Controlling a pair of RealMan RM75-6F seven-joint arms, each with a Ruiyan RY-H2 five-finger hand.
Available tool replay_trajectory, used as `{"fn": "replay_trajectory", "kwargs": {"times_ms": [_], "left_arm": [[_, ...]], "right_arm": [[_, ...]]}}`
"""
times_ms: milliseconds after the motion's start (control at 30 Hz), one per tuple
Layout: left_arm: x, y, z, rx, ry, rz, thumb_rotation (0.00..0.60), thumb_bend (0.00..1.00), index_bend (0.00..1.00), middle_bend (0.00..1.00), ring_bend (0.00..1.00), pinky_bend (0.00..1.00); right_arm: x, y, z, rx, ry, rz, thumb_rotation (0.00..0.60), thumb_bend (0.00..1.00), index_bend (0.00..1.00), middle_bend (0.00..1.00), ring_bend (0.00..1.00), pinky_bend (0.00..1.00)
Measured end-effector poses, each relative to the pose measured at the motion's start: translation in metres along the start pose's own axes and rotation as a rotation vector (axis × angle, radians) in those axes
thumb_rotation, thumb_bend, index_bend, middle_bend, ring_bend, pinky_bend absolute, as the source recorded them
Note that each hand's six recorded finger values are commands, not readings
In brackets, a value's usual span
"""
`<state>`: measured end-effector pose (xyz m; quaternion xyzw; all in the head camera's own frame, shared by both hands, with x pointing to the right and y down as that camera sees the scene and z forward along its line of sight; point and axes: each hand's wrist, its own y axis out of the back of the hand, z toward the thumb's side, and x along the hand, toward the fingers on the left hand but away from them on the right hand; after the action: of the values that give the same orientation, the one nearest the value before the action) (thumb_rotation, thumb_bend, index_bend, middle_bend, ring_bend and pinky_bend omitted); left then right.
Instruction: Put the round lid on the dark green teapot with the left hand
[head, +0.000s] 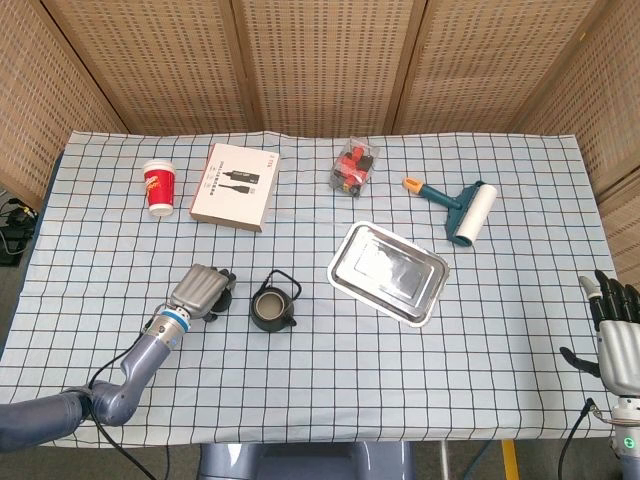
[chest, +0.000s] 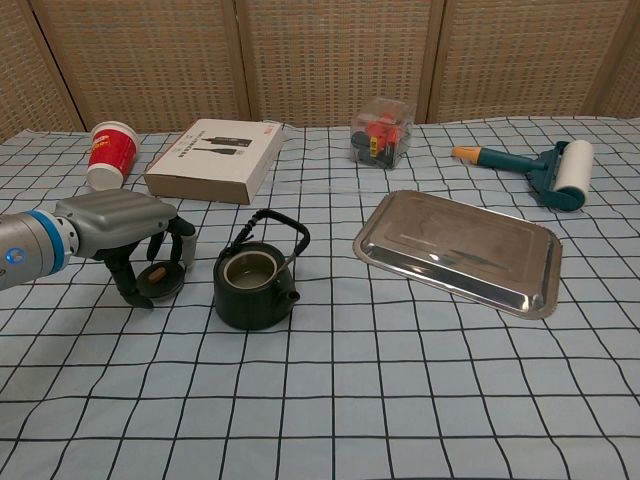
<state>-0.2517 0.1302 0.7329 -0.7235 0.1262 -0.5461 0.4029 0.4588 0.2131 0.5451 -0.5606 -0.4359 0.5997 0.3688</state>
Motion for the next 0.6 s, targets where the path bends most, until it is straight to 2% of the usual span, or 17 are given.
{"fn": "replay_trajectory", "kwargs": {"times_ms": [200, 600], "left_arm": [[0.000, 0.000, 0.002, 0.006, 0.008, 0.010, 0.600, 0.06, 0.48, 0.46, 0.51, 0.60], [-0.003, 0.011, -0.003, -0.009, 0.024, 0.039, 0.600, 0.07, 0.49, 0.47, 0.51, 0.60]], "right_arm": [[0.000, 0.000, 0.000, -0.003, 0.000, 0.003, 0.600, 0.00, 0.00, 0.00, 0.00, 0.00], [0.000, 0.000, 0.000, -0.003, 0.000, 0.004, 0.600, 0.00, 0.00, 0.00, 0.00, 0.00]]}}
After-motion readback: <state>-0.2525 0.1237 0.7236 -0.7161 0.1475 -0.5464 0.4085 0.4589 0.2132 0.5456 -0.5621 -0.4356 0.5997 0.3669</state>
